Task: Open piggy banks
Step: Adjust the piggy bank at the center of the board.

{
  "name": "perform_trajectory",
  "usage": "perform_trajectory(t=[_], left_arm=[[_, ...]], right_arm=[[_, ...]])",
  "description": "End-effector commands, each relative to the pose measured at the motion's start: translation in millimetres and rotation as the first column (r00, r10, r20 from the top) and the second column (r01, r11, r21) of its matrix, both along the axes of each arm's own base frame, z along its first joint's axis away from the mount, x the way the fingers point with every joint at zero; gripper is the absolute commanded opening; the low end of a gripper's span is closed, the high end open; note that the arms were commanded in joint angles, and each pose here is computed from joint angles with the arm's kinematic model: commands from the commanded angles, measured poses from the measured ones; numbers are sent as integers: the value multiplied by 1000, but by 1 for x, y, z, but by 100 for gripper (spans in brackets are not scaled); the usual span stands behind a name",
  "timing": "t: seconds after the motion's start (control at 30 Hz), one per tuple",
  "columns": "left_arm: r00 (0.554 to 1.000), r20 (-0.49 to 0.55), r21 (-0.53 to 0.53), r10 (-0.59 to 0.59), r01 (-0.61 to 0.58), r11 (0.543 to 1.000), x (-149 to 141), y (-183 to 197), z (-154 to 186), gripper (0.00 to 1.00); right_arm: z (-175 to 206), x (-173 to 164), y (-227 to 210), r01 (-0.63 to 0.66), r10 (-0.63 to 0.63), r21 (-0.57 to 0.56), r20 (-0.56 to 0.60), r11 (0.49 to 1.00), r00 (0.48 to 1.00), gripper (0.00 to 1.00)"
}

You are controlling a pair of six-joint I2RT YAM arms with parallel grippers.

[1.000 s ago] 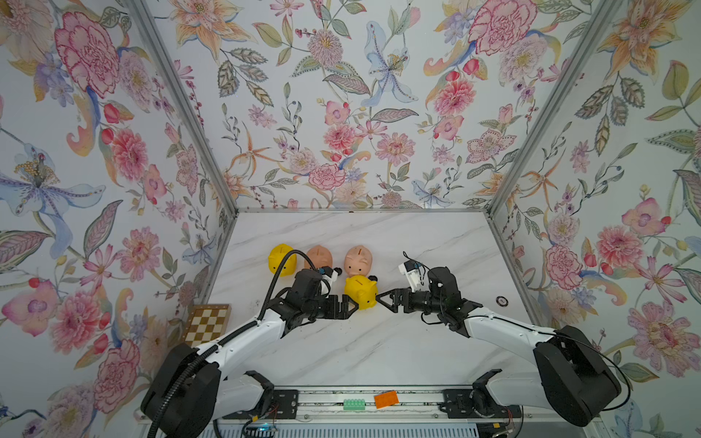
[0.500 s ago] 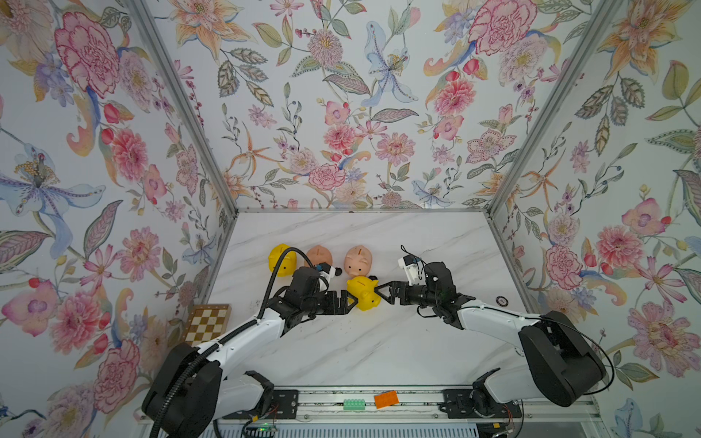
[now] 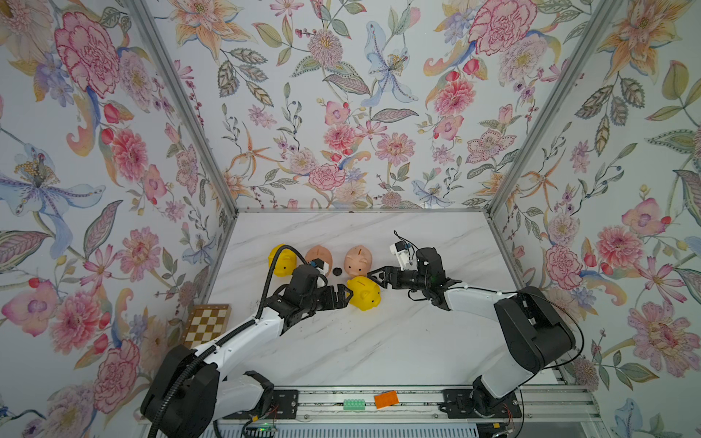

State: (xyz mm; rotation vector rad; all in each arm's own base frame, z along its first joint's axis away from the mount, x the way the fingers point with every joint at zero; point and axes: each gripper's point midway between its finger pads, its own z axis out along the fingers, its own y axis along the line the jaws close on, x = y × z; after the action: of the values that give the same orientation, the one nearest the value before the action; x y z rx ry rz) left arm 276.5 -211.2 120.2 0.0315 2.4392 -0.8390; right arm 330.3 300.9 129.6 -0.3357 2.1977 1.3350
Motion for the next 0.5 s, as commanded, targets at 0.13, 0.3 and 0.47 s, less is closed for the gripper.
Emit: perform_trajectory(t=[0.13,0.3,0.47], left_arm=[[995,30,117,94,-97,988,1,31,7,99],[994,22,173,106,-108,979,-3,43,4,99],[997,14,176,75,-76,981,-8,41,8,99]], right_arm=[[16,-47,39,-162,160,56,32,985,987,86],[23,-91,54,-238,237,91,26,967,971,86],[36,-102,42,-210,209,175,25,962,978,86]])
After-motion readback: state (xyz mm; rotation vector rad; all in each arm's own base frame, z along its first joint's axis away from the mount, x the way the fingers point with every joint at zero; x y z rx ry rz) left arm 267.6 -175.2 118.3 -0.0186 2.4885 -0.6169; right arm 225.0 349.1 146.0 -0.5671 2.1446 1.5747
